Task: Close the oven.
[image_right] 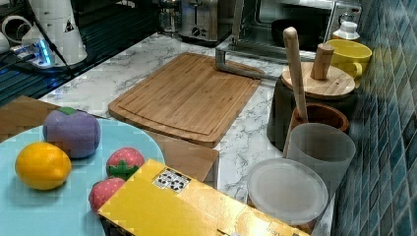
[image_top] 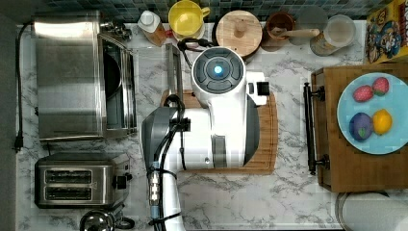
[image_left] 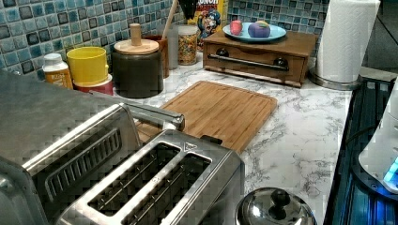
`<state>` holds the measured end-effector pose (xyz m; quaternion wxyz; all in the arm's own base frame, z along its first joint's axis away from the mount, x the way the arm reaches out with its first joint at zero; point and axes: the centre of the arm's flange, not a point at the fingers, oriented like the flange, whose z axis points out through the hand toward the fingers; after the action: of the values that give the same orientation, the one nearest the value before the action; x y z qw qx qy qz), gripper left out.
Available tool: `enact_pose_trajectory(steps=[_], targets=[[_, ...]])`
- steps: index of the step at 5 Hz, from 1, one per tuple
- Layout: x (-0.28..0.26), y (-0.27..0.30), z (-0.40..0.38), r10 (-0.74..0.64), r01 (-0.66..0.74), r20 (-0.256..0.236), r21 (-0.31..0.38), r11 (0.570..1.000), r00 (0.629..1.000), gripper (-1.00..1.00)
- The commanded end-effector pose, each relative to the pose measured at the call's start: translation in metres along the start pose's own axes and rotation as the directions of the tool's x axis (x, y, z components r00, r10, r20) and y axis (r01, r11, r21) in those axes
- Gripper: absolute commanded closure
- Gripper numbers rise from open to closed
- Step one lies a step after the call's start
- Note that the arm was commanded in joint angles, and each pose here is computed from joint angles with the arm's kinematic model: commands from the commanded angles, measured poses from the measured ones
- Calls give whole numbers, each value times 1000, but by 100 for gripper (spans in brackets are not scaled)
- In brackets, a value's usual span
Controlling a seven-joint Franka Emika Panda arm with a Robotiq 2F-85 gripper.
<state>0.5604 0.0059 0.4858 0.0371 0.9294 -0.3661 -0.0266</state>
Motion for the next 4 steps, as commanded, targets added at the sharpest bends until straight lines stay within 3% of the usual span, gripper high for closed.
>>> enact_pose_trajectory(steps=[1,2,3,4], targets=[[-2,-17,18,-90,91,46,-30,995,995,100],[-5,-13,25,-199,196,17,108,975,980,100],[13,0,39,-292,294,-49,274,916,955,100],[44,7,58,-403,385,-37,390,837,914,100]])
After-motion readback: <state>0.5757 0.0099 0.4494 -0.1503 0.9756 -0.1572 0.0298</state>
